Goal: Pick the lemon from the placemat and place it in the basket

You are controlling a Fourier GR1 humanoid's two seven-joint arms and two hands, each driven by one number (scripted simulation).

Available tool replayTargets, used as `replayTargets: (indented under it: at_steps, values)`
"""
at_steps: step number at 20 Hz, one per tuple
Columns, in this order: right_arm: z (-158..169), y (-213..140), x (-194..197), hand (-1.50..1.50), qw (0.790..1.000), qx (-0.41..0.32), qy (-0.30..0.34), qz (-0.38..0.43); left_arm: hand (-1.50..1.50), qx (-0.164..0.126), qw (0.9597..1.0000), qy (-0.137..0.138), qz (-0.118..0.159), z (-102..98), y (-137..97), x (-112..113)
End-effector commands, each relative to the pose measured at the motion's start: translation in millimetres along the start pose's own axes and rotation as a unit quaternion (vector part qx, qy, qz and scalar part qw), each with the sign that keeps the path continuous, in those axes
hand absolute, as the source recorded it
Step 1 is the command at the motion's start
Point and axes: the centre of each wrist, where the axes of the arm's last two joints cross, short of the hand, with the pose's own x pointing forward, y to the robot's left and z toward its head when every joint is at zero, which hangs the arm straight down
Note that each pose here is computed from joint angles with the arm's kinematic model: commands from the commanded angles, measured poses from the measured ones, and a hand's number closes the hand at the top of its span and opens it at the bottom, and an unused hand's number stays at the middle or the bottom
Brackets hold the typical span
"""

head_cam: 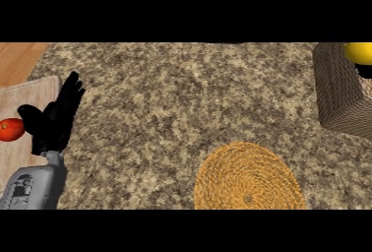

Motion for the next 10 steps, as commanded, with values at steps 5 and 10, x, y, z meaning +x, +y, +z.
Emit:
replayTargets:
  at_steps: [5,10]
  values:
    - [22.2,19.6,-17.8,1.5,0.999,0.024,0.014,0.028,0.0,-0.009,1.0,0.0,0.003,4.9,6.3,-1.4]
    - [15.2,26.0,-5.7,1.5,0.999,0.024,0.015,0.038,0.0,-0.008,1.0,-0.003,0.0,-4.2,-2.4,1.6]
